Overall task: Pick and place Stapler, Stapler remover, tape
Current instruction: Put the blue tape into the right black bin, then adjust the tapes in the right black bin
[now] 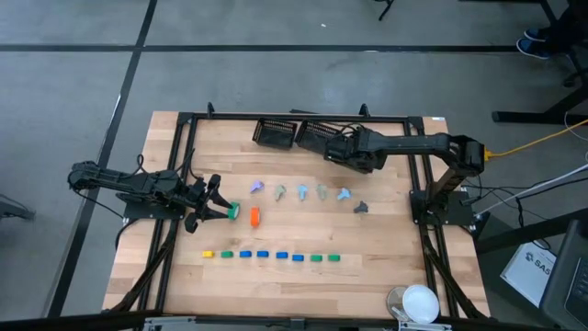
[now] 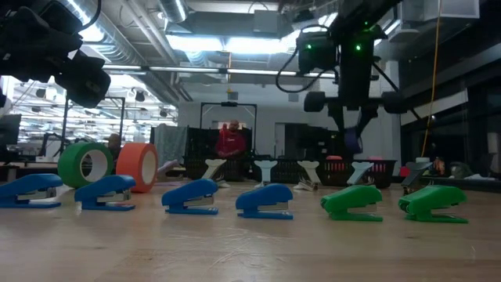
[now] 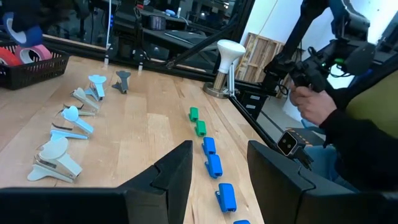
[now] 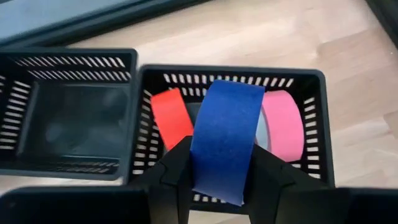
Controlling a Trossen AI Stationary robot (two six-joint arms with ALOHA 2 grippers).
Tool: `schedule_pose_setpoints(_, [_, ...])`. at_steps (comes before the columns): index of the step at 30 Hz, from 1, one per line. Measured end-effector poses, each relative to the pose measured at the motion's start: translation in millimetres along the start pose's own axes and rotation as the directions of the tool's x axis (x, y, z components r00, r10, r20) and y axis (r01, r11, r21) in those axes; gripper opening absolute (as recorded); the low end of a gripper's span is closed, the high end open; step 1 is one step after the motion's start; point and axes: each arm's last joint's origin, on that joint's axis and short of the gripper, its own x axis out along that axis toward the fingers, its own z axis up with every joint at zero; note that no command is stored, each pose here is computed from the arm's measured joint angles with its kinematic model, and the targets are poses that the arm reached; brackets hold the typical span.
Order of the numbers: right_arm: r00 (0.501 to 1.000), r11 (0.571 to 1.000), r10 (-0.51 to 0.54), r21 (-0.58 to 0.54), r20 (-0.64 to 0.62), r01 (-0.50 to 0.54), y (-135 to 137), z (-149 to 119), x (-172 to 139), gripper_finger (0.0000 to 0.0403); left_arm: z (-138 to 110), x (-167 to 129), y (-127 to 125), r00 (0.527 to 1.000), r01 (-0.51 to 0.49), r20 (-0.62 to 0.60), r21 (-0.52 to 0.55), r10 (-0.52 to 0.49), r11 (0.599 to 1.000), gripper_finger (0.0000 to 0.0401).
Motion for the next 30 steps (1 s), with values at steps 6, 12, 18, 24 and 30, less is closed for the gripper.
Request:
schedule_pose_setpoints(6, [1.0,0.999,0.031,-0.025,-0.001,-0.031,-5.1,-9.8,18.4,0.0108,0.0,0.0,0.0,1.0,0.0,0.0,0.0,0.0,1.0,0.015])
schedule_pose_setpoints(12, [0.997,0.993,0.077,-0.093,0.001,-0.077,-8.0,-14.4,35.3,0.0109,0.1,0.0,-0.1,1.0,0.001,0.0,0.0,-0.001,1.0,0.015])
schedule_pose_setpoints(18, [0.998,0.994,0.055,-0.091,-0.009,-0.055,-10.8,-11.6,40.0,0.0133,0.0,0.0,0.0,1.0,0.0,0.0,0.0,0.0,1.0,0.015])
schedule_pose_setpoints(24, [0.998,0.991,0.057,-0.121,-0.02,-0.059,-11.4,-10.3,38.9,0.0199,0.0,0.0,0.0,1.0,0.0,0.0,0.0,0.0,1.0,0.015])
schedule_pose_setpoints(30, [0.999,0.988,0.049,-0.143,-0.023,-0.052,-10.7,-8.9,36.7,0.0274,0.1,0.0,0.0,1.0,0.0,0.0,0.0,0.0,1.0,0.015])
